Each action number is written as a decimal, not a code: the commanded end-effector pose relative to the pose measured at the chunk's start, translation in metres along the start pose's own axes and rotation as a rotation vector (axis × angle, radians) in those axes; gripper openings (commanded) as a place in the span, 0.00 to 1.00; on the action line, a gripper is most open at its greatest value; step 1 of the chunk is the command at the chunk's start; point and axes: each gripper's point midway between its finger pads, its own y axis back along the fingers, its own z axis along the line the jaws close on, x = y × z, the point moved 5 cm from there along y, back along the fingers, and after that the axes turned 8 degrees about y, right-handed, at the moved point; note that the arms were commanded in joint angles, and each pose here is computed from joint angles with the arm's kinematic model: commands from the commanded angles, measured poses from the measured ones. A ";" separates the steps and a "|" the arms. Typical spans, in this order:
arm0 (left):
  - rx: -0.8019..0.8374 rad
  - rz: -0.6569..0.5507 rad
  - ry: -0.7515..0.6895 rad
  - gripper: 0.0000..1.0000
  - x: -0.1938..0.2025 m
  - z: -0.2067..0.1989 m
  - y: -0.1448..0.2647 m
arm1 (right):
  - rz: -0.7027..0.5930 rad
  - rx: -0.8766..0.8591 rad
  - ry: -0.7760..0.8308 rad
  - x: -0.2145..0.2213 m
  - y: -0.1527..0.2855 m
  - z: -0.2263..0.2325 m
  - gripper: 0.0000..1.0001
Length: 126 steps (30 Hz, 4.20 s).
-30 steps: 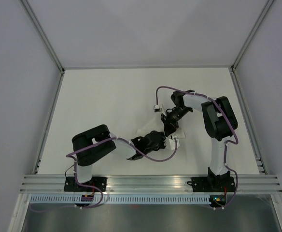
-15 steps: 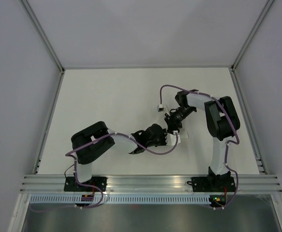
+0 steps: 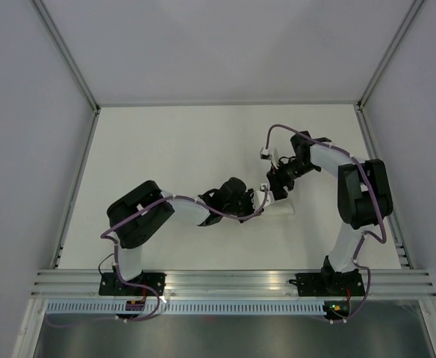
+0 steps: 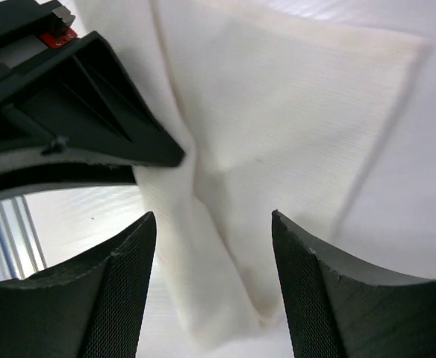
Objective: Fold the napkin, place the utensils inside, and roll it up
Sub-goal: Roll the napkin with the utensil
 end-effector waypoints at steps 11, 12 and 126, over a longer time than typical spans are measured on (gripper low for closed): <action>0.413 0.285 0.509 0.02 0.072 -0.033 0.000 | -0.262 0.421 0.263 -0.011 0.070 0.021 0.75; 0.425 0.316 0.544 0.02 0.076 -0.034 0.001 | -0.259 0.447 0.318 -0.012 0.070 0.023 0.76; -0.083 0.274 -0.019 0.02 0.053 0.003 0.007 | 0.222 -0.091 0.034 0.034 -0.039 -0.011 0.26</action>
